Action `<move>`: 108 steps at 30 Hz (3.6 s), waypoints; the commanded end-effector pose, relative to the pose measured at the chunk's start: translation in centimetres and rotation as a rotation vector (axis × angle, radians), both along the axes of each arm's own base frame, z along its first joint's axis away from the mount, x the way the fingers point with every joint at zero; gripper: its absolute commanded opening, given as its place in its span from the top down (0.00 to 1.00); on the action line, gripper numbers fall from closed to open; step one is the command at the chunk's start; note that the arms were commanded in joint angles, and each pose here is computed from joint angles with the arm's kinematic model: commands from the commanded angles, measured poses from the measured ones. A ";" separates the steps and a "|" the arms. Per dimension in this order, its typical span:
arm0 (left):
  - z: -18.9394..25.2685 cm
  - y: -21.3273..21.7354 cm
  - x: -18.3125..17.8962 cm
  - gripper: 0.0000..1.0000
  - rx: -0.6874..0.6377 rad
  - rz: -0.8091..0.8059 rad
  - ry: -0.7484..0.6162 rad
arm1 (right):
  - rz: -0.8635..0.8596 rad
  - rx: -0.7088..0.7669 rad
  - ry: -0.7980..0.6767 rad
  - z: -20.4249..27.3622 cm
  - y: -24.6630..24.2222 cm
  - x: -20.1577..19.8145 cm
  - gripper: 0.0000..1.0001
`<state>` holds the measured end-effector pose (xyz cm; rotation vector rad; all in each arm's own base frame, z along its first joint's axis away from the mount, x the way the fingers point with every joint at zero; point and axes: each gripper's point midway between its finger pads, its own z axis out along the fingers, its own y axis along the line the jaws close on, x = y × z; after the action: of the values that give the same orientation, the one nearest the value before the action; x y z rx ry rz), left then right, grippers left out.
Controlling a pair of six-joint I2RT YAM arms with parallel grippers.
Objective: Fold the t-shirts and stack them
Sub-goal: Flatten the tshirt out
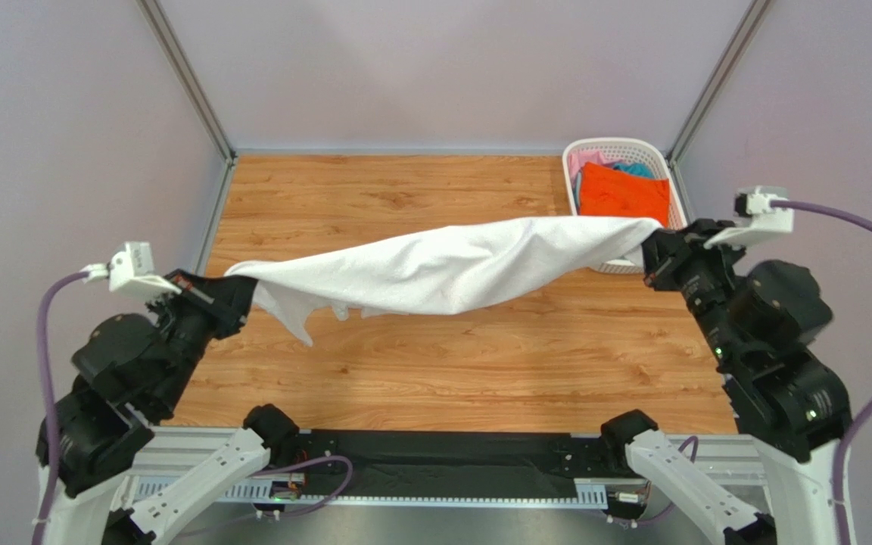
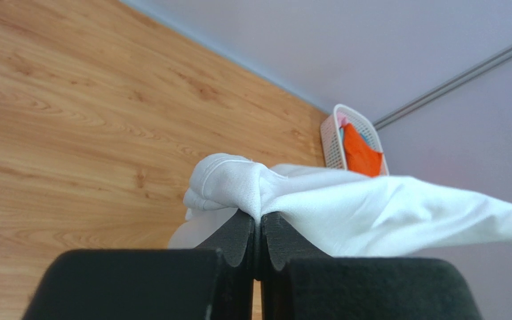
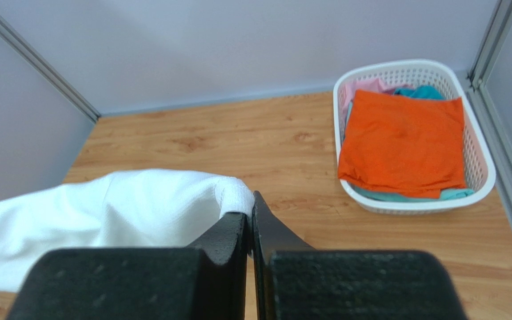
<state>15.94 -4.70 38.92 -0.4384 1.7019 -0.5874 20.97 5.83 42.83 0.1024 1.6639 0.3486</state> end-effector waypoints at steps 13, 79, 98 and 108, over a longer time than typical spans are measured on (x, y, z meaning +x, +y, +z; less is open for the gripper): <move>-8.2 1.5 5.3 0.97 0.273 0.260 0.228 | -0.114 -0.195 0.239 -7.1 0.2 8.7 1.00; -38.4 5.7 4.5 0.57 0.094 0.400 1.100 | 0.109 0.083 0.729 -29.0 3.6 2.6 0.00; -35.8 4.9 5.3 1.00 0.078 0.315 0.948 | 0.167 -0.246 0.905 -35.1 9.3 -2.4 0.07; -33.4 5.1 4.8 1.00 0.062 0.335 0.858 | 0.124 -0.290 1.006 -39.6 11.2 -1.9 0.32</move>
<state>21.28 0.28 5.12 -0.9955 2.3715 -0.0826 17.54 16.17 3.20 -0.1356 2.7631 0.1227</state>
